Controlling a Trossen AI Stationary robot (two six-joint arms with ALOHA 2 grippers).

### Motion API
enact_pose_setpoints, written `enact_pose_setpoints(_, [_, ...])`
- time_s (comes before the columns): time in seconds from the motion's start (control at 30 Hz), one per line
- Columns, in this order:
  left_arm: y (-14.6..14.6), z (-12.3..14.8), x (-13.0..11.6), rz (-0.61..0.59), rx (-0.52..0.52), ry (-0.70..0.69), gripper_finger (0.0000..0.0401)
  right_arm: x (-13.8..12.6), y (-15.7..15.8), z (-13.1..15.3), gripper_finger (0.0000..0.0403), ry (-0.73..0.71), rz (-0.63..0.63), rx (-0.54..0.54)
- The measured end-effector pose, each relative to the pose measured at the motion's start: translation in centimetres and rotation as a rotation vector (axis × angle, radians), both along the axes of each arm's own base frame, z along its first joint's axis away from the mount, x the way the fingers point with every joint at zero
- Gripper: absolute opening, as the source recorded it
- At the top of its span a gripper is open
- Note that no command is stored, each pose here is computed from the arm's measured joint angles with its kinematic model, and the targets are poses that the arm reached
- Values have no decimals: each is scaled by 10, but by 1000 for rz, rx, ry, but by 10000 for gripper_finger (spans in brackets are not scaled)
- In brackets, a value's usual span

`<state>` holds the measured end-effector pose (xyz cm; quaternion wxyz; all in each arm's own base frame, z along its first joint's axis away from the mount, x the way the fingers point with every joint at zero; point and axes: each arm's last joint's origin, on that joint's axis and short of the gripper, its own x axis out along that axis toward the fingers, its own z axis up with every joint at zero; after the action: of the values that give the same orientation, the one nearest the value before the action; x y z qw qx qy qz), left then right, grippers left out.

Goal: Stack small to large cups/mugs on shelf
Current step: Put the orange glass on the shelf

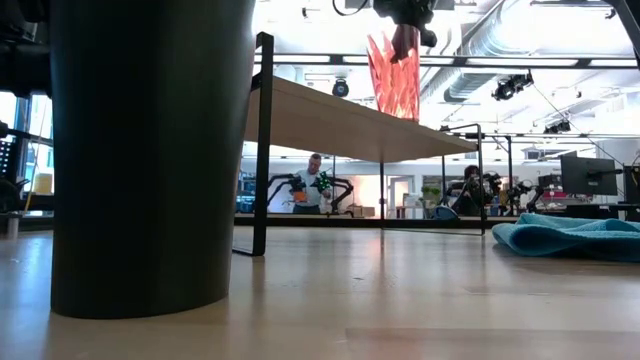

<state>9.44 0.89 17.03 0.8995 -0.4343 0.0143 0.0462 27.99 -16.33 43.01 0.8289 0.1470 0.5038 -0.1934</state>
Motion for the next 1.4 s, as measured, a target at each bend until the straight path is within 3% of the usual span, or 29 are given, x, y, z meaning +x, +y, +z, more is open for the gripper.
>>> enact_pose_setpoints(1.03, [0, 0, 0, 0, 0, 0, 156, 6, 6, 1, 0, -33, 13, 4])
enact_pose_setpoints(1.4, [0, 0, 0, 0, 0, -1, 156, -1, -4, 0, 0, -5, -84, -8])
